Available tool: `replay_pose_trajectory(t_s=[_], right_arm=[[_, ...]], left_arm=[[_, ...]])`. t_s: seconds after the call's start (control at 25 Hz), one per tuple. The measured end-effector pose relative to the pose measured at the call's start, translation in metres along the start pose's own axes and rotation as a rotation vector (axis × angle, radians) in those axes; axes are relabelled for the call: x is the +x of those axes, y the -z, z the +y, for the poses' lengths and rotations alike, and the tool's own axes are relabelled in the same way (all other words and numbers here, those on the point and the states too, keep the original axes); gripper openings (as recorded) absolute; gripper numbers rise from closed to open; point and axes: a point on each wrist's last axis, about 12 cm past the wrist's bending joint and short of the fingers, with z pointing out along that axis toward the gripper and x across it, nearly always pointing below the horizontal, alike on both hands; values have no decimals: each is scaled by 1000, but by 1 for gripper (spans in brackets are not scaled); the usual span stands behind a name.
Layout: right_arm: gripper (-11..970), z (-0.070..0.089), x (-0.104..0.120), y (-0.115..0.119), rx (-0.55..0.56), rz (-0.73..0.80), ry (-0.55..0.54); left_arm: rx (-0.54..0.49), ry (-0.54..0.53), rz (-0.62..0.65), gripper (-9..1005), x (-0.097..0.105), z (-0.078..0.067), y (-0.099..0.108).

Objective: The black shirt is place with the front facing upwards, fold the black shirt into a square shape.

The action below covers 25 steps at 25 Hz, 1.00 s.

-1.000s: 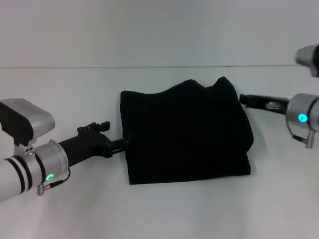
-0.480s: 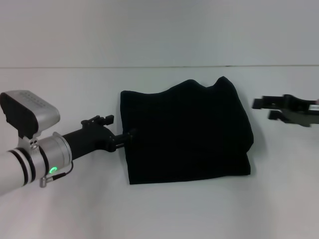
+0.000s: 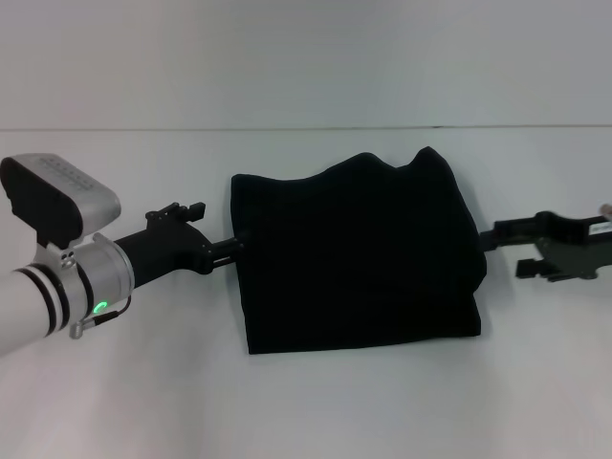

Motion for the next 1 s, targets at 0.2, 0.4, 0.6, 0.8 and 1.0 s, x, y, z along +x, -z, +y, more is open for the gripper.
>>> replay_pose_trajectory(t_s=[0.2,0.4,0.6,0.8,1.0], right_arm=[[823,5,7,-16,6,30,7],[742,3,14,-29,15,53,1],[508,6,17,-38,9,72,18],[334,3,15,-34,9,55,16],[190,-7,12,-25,3,19,6]], left_arm=[[-21,-17,18,837,3,0,-2],[-22,-18,22,833,4,0,-1],[-6,-27,33,826,7,-4,-1],[1,-20,38,826,10,-4,1],[71,-16,30,826,11,-10,4]])
